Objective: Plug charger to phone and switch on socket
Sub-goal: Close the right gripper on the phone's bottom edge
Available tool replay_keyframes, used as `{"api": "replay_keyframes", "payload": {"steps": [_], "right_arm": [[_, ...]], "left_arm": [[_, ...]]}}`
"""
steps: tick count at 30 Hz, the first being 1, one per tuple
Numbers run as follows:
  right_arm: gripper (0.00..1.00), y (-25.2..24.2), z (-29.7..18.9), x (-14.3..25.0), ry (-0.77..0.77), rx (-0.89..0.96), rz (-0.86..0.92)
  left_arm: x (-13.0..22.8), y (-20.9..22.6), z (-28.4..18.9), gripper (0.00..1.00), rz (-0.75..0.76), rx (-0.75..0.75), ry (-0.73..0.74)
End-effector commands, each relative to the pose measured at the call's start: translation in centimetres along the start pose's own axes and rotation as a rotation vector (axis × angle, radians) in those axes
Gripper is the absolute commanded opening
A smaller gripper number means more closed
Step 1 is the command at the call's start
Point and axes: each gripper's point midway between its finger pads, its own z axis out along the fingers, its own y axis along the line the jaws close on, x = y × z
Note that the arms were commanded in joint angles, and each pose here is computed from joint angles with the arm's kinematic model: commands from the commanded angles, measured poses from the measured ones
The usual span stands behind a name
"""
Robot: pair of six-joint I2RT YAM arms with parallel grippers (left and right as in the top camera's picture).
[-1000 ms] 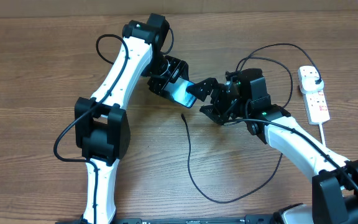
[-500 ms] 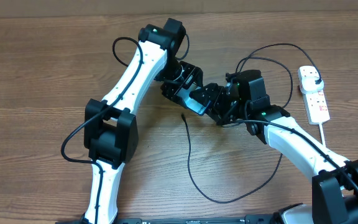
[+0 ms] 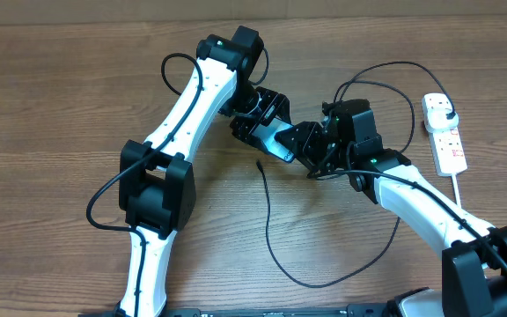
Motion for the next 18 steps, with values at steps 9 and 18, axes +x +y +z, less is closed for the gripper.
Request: {"api": "replay_keyframes", "payload": {"steps": [9, 18], "right_arm": [[0.36, 0.6, -0.1, -0.9, -0.047, 0.003, -0.042], [0.30, 0.6, -0.1, -1.2, -0.063, 0.009, -0.043]], "left_arm": [[3.0, -1.0, -1.6, 0.04, 0.036, 0.053, 0.038], [3.8, -1.3, -1.0, 0.04, 0.058, 0.054, 0.036]]}}
